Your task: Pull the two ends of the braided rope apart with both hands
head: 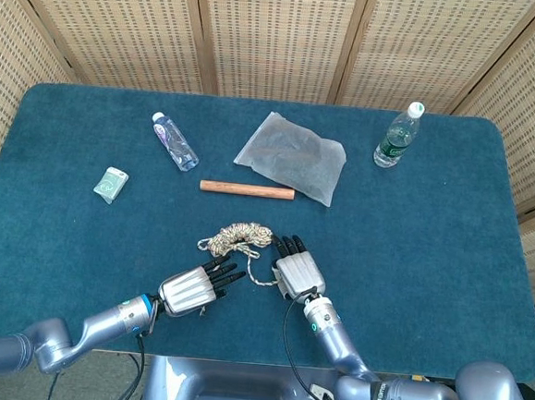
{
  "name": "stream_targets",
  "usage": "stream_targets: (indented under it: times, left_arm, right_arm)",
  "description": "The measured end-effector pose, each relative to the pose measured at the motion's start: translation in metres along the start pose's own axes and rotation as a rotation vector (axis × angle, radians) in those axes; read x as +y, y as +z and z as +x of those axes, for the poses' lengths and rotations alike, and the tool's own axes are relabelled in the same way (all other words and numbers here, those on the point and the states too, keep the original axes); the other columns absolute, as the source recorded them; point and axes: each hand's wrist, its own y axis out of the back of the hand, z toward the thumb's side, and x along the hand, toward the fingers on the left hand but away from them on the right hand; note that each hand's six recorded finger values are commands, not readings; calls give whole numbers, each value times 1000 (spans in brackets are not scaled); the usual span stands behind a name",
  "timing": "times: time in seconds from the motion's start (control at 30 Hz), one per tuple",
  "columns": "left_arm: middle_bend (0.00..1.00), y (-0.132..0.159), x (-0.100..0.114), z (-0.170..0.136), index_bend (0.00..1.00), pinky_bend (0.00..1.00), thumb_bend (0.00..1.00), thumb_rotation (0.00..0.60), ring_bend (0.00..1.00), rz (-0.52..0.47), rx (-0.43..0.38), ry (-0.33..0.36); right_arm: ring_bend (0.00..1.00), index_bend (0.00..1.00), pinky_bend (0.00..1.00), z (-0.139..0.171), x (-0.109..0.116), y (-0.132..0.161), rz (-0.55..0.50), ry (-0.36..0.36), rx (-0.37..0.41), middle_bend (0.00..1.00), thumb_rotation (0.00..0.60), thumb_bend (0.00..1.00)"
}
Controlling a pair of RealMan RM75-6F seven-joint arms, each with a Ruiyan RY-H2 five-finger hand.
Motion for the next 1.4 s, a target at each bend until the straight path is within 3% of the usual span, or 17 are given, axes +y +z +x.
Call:
stream_targets:
  times: [0.3,0.77,1.0,1.4]
  left_arm:
    - [0,4,-4,7,508,0,347,600,0,-23,6,-18]
    - [0,7,-1,9,510,0,418,600,0,-29,-1,-6]
    - [0,7,1,8,635,0,423,600,0,-36,0,7]
    - [0,0,6,4,746,0,438,600,0,-39,19,33]
  right_arm:
    - [0,648,0,0,-2,-2,5,6,-5,0,600,434]
    - [0,652,0,-1,-4,-4,5,14,-11,0,600,434]
    - [0,654,0,0,-4,-4,7,17,-11,0,600,434]
    - [0,655,0,1,-3,-4,13,16,-12,0,600,434]
